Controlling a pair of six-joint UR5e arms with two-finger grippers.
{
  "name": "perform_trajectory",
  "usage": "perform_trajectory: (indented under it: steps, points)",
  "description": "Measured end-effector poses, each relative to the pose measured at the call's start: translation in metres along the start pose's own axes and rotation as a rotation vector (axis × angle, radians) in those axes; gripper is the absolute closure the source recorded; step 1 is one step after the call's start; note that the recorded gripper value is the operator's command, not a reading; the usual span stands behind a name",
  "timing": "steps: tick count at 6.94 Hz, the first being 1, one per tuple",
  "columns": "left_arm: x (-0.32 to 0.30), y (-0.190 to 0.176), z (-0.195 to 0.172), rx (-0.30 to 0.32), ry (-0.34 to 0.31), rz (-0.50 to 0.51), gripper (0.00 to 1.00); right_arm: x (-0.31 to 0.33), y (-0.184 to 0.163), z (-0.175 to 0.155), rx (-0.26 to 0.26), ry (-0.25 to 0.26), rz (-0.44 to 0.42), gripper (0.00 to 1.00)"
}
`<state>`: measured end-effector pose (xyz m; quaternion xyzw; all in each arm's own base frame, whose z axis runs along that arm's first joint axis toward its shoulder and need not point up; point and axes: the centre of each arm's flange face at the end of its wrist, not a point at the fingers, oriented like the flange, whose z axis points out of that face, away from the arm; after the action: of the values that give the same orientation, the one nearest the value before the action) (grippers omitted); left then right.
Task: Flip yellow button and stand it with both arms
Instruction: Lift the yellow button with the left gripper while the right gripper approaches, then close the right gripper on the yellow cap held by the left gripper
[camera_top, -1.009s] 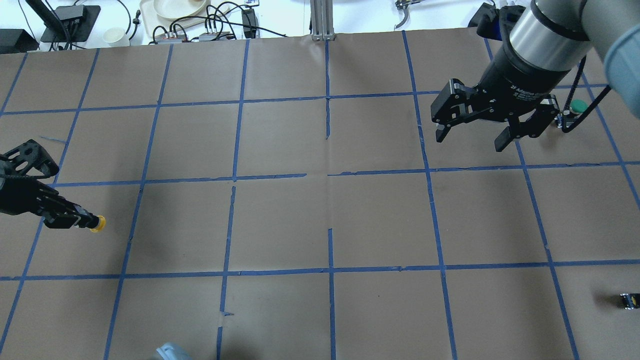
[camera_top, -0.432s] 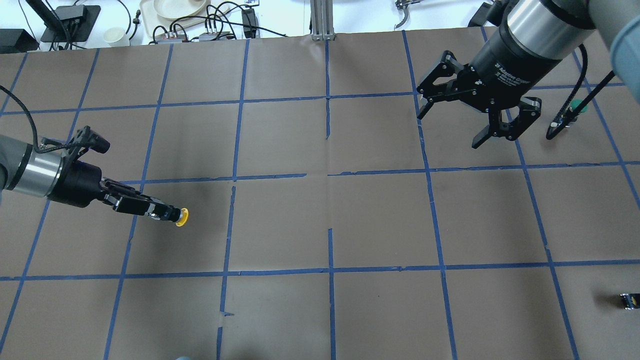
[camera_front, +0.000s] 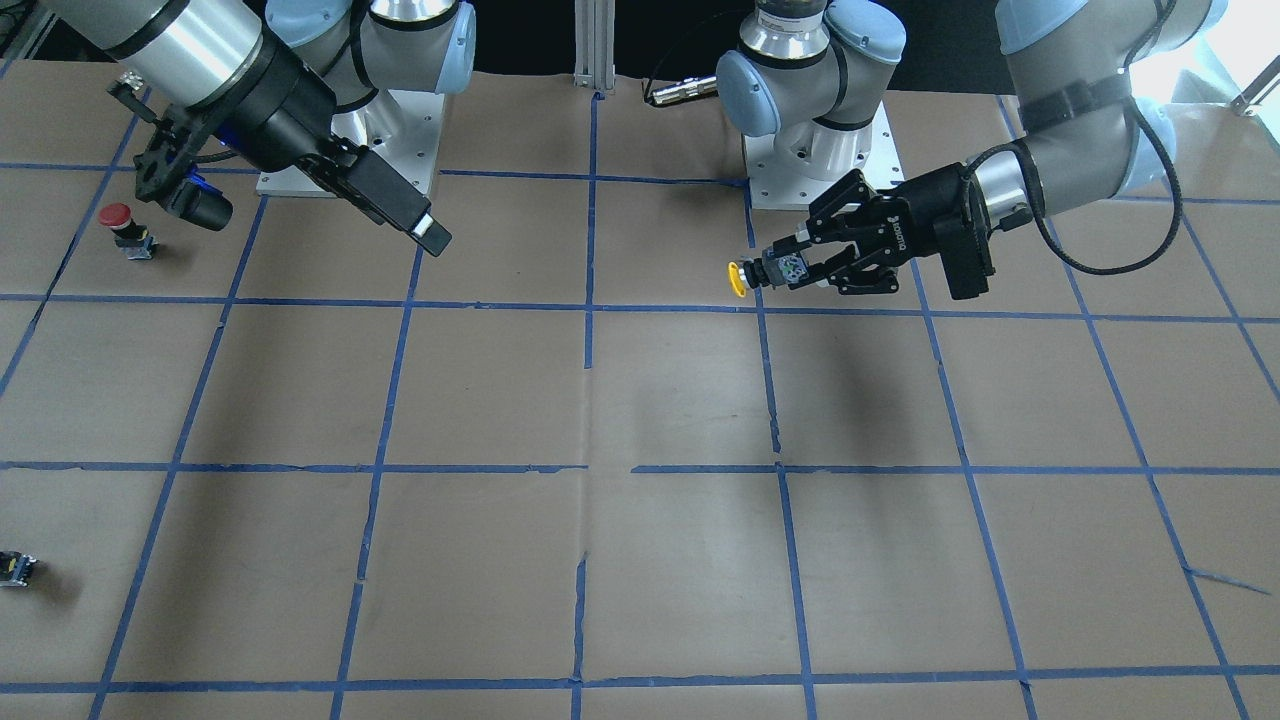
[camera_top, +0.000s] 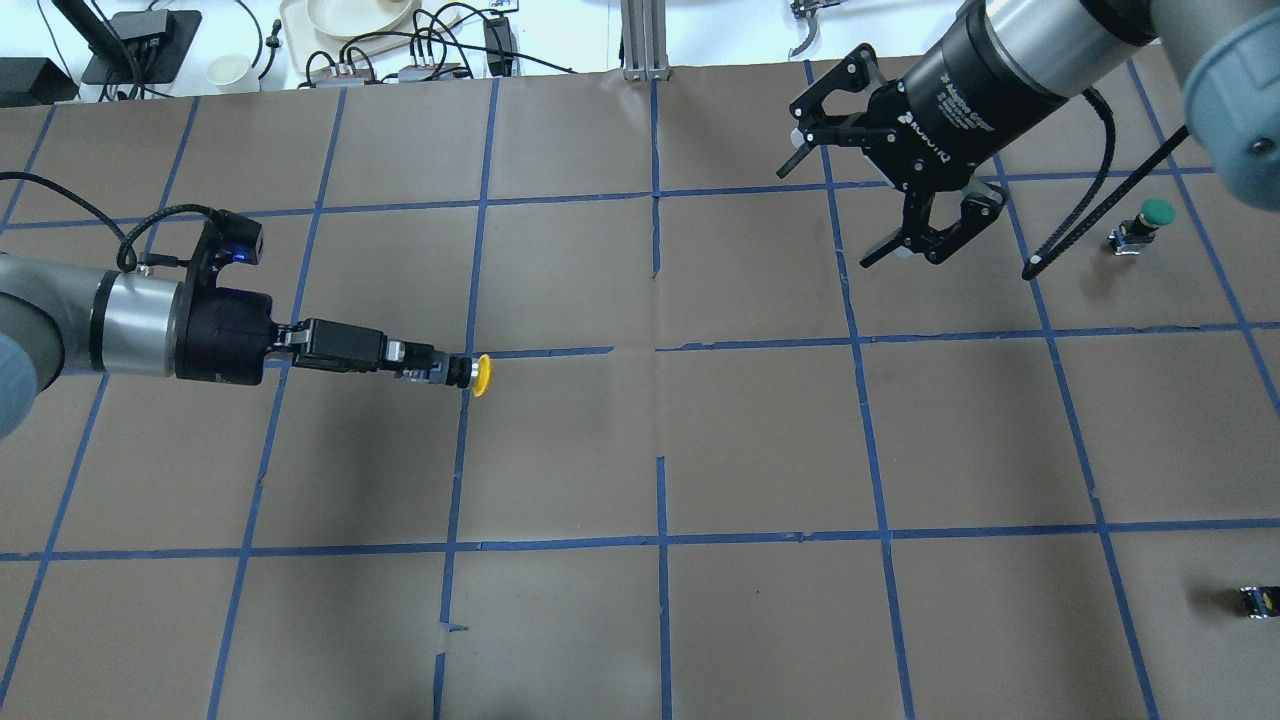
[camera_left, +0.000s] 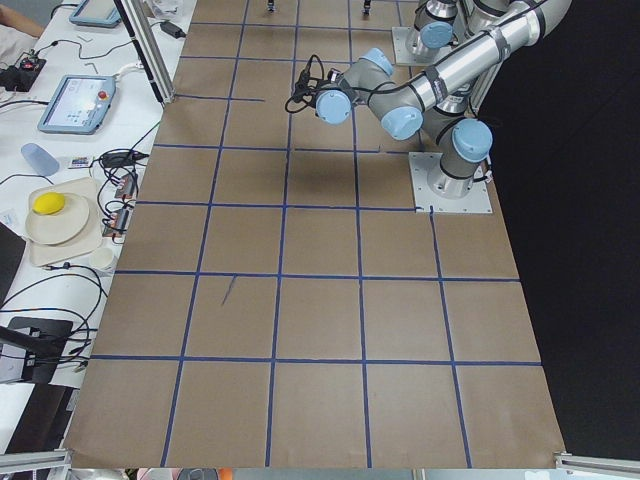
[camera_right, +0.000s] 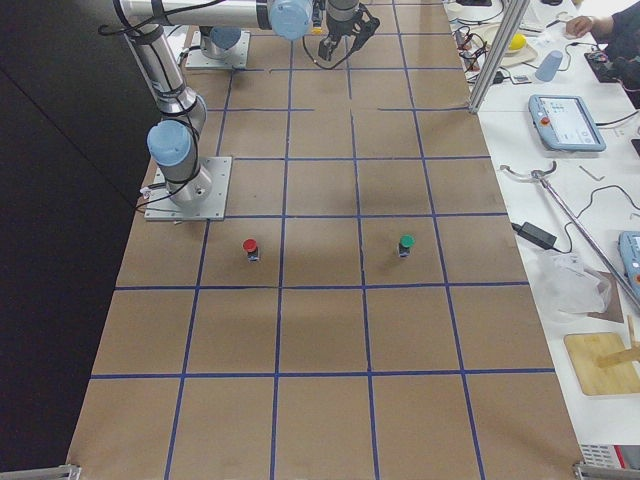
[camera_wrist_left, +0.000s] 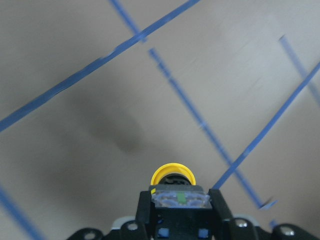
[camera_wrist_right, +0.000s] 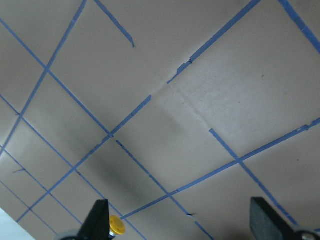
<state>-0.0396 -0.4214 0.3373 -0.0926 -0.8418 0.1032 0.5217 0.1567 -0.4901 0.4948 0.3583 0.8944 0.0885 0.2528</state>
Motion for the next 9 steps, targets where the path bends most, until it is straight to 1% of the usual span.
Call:
perform_trajectory:
  steps: [1, 2, 3, 5, 6, 7, 9]
  points:
    - [0.023, -0.003, 0.016, 0.064, 0.102, -0.057, 0.81, -0.006, -0.004, 0.005, -0.023, -0.039, 0.066, 0.0]
    - [0.047, -0.006, 0.034, 0.116, 0.195, -0.104, 0.81, -0.01, -0.004, 0.008, -0.049, -0.07, 0.108, 0.0]
    - [0.067, -0.01, 0.05, 0.16, 0.281, -0.145, 0.83, -0.012, -0.001, 0.01, -0.074, -0.089, 0.142, 0.0]
    - [0.096, -0.016, 0.074, 0.229, 0.425, -0.215, 0.84, -0.016, 0.013, 0.009, -0.114, -0.114, 0.243, 0.0]
    - [0.107, -0.018, 0.084, 0.256, 0.483, -0.23, 0.84, -0.02, 0.025, 0.007, -0.139, -0.133, 0.277, 0.0]
    - [0.113, -0.018, 0.091, 0.267, 0.516, -0.237, 0.84, -0.025, 0.038, 0.008, -0.16, -0.137, 0.298, 0.0]
    - [0.115, -0.018, 0.096, 0.269, 0.532, -0.241, 0.84, -0.033, 0.057, 0.011, -0.174, -0.141, 0.314, 0.0]
